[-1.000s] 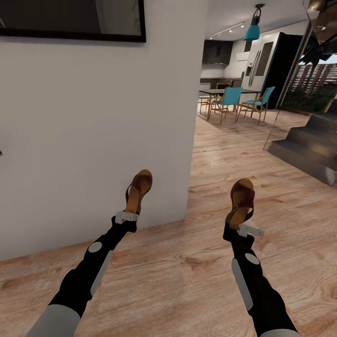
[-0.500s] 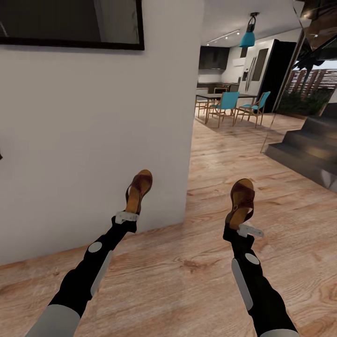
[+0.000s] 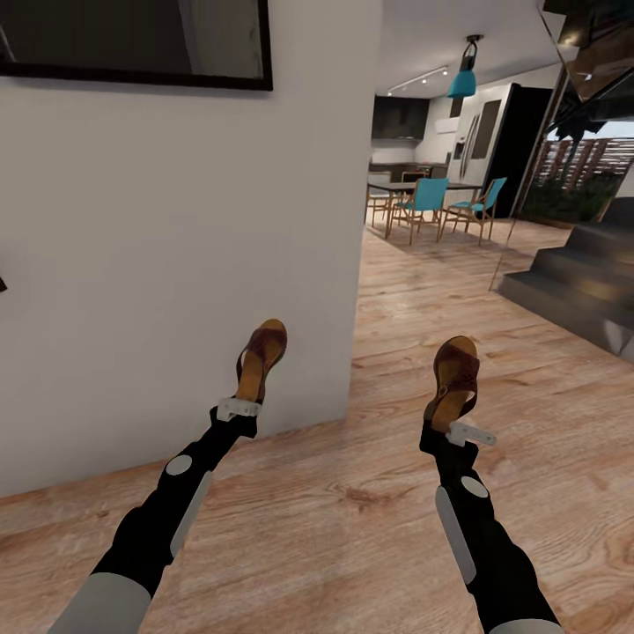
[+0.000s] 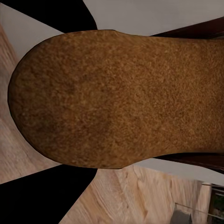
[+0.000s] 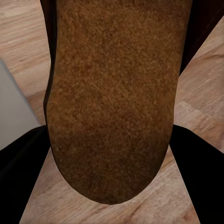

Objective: Pick up the two gym shoes and the two sandals from the corridor floor and place them onto the hallstand (shoe rack) in the corridor, making sure they are on the rack and not on the floor. Arrange them so the two gym shoes are next to each other and the two sandals are next to each other.

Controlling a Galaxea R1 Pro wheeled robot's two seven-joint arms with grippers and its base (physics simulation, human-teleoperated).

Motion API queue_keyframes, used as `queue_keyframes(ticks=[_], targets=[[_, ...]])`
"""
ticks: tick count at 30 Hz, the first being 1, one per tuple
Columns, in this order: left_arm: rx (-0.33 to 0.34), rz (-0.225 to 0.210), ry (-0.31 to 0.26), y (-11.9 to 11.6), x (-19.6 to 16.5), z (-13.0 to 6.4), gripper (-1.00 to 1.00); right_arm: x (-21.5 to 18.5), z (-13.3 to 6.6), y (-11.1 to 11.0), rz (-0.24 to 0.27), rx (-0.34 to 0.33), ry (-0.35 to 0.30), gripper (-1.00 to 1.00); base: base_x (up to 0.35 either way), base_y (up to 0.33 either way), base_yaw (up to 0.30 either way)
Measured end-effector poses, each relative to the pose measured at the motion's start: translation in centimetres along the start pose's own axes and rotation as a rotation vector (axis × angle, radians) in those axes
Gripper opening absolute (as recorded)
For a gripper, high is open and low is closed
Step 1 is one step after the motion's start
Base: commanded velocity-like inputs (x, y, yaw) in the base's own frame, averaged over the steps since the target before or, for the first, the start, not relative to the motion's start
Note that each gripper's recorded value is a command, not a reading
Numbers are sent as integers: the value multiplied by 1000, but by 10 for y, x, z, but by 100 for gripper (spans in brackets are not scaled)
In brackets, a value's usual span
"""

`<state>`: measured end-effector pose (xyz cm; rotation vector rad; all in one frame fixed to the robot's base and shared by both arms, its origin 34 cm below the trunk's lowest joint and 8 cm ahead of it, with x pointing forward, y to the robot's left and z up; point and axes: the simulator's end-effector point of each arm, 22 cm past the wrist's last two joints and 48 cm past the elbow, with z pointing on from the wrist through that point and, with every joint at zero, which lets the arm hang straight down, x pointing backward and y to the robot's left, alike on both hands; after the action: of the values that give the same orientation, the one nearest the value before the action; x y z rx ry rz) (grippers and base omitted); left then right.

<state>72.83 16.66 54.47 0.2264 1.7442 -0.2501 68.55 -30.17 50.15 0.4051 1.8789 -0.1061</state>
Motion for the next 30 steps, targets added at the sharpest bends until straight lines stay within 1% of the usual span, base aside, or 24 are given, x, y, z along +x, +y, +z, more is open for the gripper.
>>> queue_keyframes(ticks=[8, 15, 18, 30], targets=[[0, -4, 15, 1, 13, 2, -100, 12, 4, -2, -4, 4, 14, -100, 0, 0, 0], [0, -2, 4, 0, 6, 1, -100, 5, 2, -1, -2, 1, 3, -100, 0, 0, 0], [0, -3, 12, 0, 11, 2, -100, 10, 3, -1, -3, 2, 11, -100, 0, 0, 0], [0, 2, -7, 0, -1, -1, -100, -1, 0, 0, 2, -1, -7, -100, 0, 0, 0]])
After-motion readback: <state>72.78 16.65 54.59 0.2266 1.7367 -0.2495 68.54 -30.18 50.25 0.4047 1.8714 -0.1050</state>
